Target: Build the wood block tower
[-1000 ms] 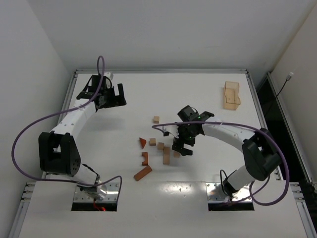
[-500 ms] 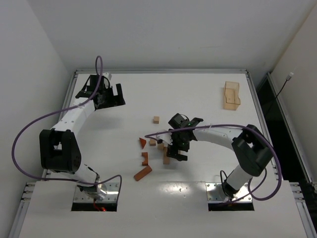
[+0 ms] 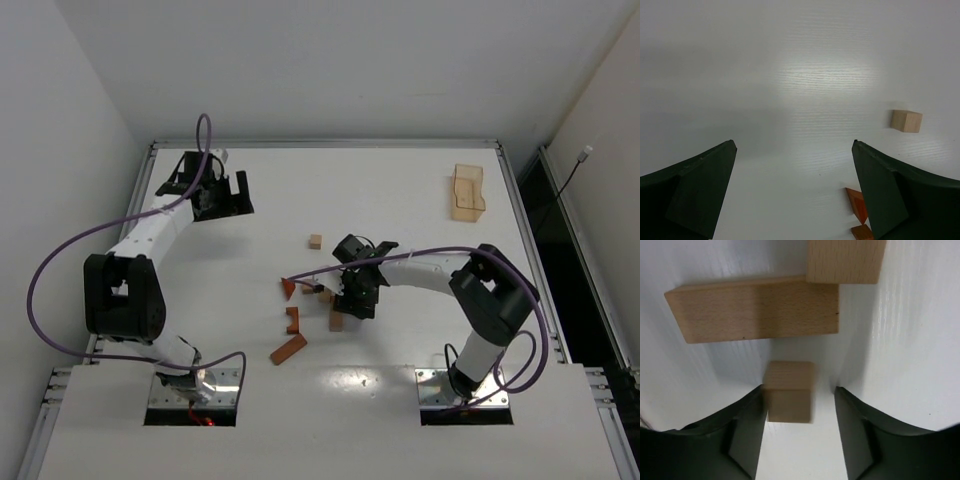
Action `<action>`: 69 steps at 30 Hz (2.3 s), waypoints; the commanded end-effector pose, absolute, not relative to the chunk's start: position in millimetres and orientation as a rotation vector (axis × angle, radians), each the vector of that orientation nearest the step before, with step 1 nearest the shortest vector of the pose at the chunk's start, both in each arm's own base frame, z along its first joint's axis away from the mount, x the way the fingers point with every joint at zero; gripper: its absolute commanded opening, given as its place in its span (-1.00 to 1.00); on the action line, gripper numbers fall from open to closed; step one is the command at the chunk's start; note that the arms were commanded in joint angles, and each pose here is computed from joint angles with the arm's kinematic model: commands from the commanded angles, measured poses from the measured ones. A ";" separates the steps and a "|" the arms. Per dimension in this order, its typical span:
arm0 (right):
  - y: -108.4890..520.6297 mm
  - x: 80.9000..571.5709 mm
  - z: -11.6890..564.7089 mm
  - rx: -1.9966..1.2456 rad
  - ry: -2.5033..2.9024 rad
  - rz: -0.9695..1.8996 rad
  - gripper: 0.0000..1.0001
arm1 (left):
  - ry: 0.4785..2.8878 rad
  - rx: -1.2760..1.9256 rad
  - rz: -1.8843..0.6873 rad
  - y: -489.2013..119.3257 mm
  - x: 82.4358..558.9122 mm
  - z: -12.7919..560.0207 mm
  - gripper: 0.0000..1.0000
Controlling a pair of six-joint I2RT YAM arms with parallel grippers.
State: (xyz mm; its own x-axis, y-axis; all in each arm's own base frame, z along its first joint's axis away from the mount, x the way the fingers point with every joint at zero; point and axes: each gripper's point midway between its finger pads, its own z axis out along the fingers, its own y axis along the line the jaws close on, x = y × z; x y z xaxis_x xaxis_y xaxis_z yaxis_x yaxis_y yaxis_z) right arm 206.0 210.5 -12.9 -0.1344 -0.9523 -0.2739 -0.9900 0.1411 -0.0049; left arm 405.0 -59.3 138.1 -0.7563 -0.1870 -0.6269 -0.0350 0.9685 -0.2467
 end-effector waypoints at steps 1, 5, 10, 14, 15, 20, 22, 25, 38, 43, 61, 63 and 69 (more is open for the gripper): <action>230.0 217.4 -4.1 -1.883 2.143 0.255 -0.02 | 2.377 -0.158 -0.282 -54.7 413.7 148.2 1.00; 237.1 214.6 4.5 -1.894 2.096 0.247 -0.88 | 2.377 -0.158 -0.282 -54.6 413.4 145.9 1.00; 242.0 215.6 21.2 -1.858 2.088 0.269 -1.00 | 2.377 -0.158 -0.282 -54.8 415.6 143.5 1.00; 248.6 238.3 51.6 -1.649 2.155 0.276 -1.00 | 2.349 -0.221 -0.200 -41.7 419.1 145.7 1.00; 247.0 248.2 60.2 -1.577 2.174 0.241 -1.00 | 2.330 -0.230 -0.195 -43.5 420.7 150.7 1.00; 260.0 276.3 79.7 -1.176 2.355 0.274 -1.00 | 2.302 -0.242 -0.119 -47.1 414.7 157.6 1.00; 260.7 291.3 81.6 -1.008 2.416 0.235 -1.00 | 2.283 -0.229 -0.129 -55.4 412.1 162.2 1.00; 261.5 303.0 68.9 -0.894 2.518 0.191 -1.00 | 2.269 -0.206 -0.134 -59.2 409.5 165.6 1.00; 271.1 357.1 50.2 -0.330 2.772 0.237 -1.00 | 2.277 -0.194 -0.121 -64.6 414.9 162.4 1.00; 267.9 370.8 48.7 -0.244 2.769 0.302 -1.00 | 2.299 -0.195 -0.115 -65.2 418.3 153.3 1.00; 277.1 386.6 2.0 -0.221 2.839 0.386 -1.00 | 2.338 -0.167 -0.138 -72.4 429.1 142.4 1.00; 275.6 387.6 1.6 -0.217 2.836 0.372 -1.00 | 2.338 -0.167 -0.138 -72.4 429.1 142.4 1.00; 271.2 389.0 -6.0 -0.197 2.849 0.327 -1.00 | 2.347 -0.167 -0.135 -72.1 427.3 141.0 1.00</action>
State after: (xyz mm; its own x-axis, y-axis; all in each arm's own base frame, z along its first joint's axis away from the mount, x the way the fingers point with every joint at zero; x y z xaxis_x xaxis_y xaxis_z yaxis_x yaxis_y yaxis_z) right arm 377.3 268.2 -7.6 -0.9581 -0.1340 -0.2531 -0.1885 0.9605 0.2049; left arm 416.9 -65.9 124.6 -0.7291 -0.1642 -0.6644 -0.1018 0.9860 -0.1319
